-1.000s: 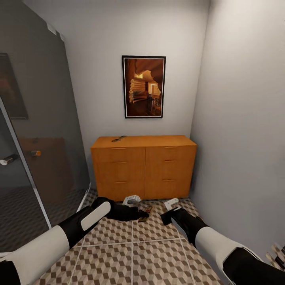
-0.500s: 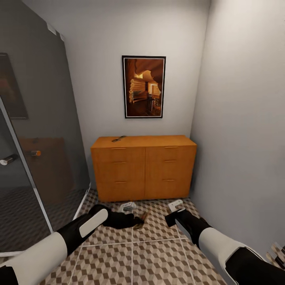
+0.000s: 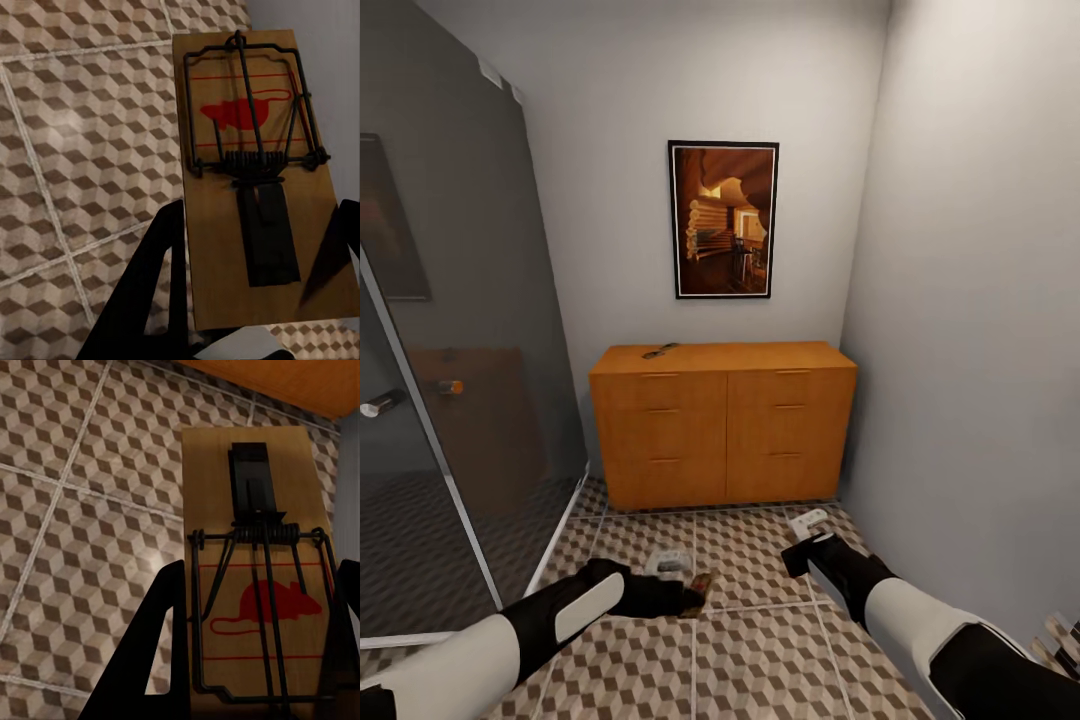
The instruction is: Take the four mousetraps from the cabinet in the bathroom and place them on the bathroom floor. Make sure all four end up on the same floor surface, and ensure that at least two of them are either under or directly next to the same bathroom sink.
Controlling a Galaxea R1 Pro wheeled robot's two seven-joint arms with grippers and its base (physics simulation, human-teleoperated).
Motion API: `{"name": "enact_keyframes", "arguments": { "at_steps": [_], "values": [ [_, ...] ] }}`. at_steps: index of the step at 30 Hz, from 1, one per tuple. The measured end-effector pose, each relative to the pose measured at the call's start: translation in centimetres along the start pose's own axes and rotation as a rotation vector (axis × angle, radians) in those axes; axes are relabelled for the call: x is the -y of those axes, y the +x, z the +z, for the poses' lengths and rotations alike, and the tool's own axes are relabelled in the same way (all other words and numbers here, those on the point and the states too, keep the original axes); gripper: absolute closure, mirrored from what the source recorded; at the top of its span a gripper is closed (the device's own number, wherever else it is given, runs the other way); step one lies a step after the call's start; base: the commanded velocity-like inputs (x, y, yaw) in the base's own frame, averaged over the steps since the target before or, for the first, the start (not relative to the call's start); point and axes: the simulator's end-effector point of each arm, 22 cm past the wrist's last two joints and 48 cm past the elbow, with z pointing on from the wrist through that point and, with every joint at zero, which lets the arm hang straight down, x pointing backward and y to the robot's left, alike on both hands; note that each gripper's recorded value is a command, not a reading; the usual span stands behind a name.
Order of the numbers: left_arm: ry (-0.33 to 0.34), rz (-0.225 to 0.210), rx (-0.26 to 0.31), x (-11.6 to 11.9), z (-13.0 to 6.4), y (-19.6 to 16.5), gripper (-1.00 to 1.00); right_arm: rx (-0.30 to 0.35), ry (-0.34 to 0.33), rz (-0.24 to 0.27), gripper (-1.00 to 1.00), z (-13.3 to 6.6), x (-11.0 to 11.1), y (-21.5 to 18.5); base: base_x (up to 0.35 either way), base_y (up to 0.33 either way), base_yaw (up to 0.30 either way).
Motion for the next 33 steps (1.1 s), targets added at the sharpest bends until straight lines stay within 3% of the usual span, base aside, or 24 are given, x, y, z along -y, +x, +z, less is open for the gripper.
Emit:
{"name": "enact_keyframes", "arguments": {
  "at_steps": [3, 6, 11, 15, 19, 27, 33],
  "values": [
    [-0.012, -0.002, -0.002, -0.6, 0.1, 0.2, 1.0, -0.001, 0.003, 0.0, 1.0, 0.0, 0.2, 0.1, 0.0, 0.0, 0.0],
    [-0.058, -0.027, 0.013, -2.8, 0.4, 0.4, 1.0, -0.001, 0.003, 0.0, 1.0, 0.0, 0.2, 0.1, 0.0, 0.0, 0.0],
    [-0.148, -0.066, 0.113, -6.9, 0.7, -0.7, 1.0, 0.013, -0.005, -0.003, 1.0, 0.1, -0.3, 0.1, 0.0, 0.0, 0.0],
    [-0.192, -0.082, 0.146, -8.9, 0.8, 0.1, 1.0, 0.096, -0.023, -0.001, 1.0, 0.3, -1.6, 0.3, 0.0, 0.0, 0.0],
    [-0.239, -0.077, 0.267, -10.9, 0.1, -1.4, 1.0, 0.162, -0.037, 0.002, 1.0, 0.4, -2.7, 0.9, 0.0, 0.0, 0.0],
    [-0.297, -0.086, 0.319, -13.5, -0.3, -0.1, 1.0, 0.202, -0.044, 0.008, 1.0, 0.6, -3.3, 2.7, 0.0, 0.0, 0.0],
    [-0.304, -0.093, 0.306, -14.0, 0.0, 1.7, 1.0, 0.239, -0.051, 0.01, 1.0, 0.5, -3.8, 2.9, 0.0, 0.0, 0.0]
  ]
}}
